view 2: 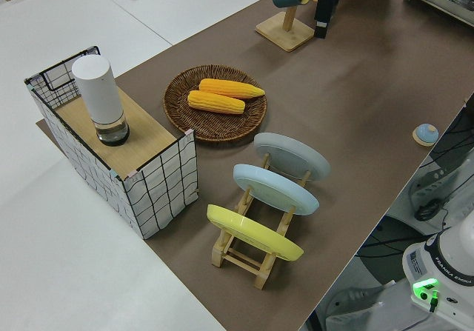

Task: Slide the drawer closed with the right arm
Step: 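Push the drawer front away from the robot with the right gripper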

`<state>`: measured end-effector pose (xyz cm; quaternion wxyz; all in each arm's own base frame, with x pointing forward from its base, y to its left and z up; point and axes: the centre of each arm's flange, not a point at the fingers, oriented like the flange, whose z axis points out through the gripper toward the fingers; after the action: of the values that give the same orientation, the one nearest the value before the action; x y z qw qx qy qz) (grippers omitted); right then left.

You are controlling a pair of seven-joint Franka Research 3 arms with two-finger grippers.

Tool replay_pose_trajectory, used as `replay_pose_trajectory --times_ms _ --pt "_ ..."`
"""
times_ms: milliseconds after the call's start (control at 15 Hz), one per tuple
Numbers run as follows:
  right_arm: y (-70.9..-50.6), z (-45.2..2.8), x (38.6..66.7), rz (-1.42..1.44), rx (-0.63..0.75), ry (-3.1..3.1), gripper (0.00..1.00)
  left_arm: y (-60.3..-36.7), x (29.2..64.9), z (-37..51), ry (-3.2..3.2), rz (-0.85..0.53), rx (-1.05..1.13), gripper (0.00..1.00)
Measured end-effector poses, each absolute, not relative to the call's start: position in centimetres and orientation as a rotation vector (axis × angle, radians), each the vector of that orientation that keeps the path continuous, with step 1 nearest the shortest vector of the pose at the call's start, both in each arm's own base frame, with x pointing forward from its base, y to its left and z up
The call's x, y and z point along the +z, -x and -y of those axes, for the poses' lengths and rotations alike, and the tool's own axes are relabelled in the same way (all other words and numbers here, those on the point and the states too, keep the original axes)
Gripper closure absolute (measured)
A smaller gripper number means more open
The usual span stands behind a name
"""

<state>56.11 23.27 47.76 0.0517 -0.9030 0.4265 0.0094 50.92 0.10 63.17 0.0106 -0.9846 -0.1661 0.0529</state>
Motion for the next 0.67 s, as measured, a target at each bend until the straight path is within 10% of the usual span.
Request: replay_pose_trajectory --times_ms 667 --pt "-58.6 -20.8 47.0 -1.336 -0.053 2.744 0.99 -50.9 63.2 -0.1 3.073 0.518 0.165 0.0"
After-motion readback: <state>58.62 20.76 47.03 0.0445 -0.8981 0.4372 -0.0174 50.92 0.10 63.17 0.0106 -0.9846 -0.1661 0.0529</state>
